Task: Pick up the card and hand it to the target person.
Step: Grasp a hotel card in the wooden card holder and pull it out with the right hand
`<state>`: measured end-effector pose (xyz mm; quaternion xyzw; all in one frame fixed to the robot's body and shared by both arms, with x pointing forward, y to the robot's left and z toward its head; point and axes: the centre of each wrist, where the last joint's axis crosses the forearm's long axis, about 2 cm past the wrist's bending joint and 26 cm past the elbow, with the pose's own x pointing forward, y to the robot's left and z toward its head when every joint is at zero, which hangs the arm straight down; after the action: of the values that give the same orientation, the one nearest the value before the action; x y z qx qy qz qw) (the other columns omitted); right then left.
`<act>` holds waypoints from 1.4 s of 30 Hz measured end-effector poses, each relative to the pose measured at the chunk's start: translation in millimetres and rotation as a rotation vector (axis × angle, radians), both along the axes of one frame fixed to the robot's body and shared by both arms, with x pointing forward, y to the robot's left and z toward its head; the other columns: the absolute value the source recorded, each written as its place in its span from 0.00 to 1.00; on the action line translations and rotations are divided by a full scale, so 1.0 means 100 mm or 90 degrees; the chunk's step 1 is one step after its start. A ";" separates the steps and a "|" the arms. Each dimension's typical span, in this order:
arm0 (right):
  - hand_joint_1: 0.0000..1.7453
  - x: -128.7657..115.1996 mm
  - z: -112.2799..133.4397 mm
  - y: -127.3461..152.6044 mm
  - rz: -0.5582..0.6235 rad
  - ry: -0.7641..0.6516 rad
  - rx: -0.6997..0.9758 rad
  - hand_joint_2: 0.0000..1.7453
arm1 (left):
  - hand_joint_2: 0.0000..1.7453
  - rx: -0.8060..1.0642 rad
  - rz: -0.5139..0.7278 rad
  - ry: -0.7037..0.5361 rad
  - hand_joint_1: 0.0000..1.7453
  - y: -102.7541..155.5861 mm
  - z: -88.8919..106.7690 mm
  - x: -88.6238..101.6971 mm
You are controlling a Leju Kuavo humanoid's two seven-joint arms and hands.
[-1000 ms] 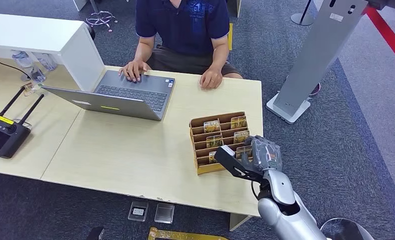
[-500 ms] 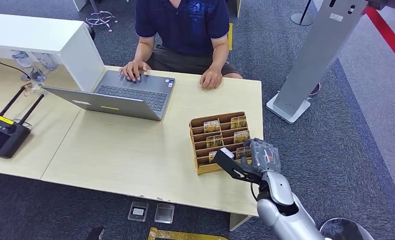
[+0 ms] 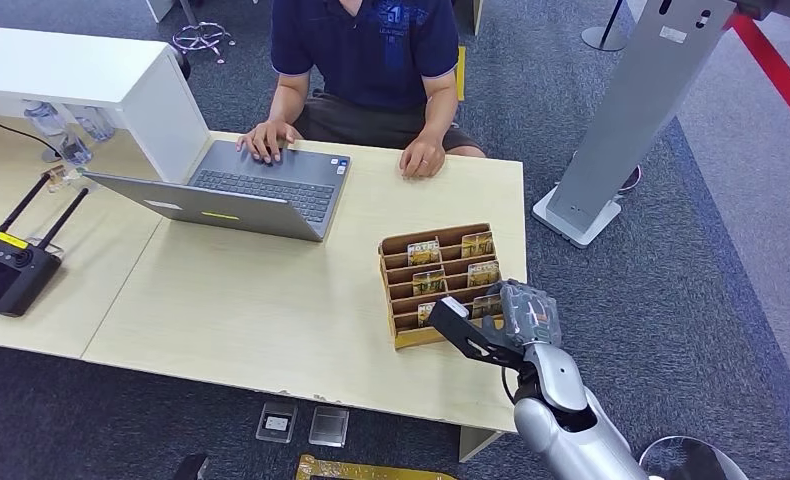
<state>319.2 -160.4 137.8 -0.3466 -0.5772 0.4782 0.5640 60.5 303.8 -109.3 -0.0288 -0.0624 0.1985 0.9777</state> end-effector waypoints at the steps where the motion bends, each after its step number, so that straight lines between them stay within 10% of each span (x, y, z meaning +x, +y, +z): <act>1: 0.68 0.00 0.00 0.00 0.000 0.000 0.000 1.00 | 0.00 0.000 0.000 0.000 0.00 0.00 0.00 0.00; 13: 0.89 0.01 -0.02 -0.01 -0.002 -0.002 0.000 1.00 | 0.00 0.000 0.000 0.000 0.00 0.00 0.00 0.00; 42: 0.83 -0.01 0.39 0.00 -0.001 -0.100 0.046 1.00 | 0.00 0.006 0.008 -0.004 0.00 0.00 0.00 0.00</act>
<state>318.5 -160.4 177.0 -0.3631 -0.6359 0.4279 0.5298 60.0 303.9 -109.4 -0.0245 -0.0662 0.2041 0.9764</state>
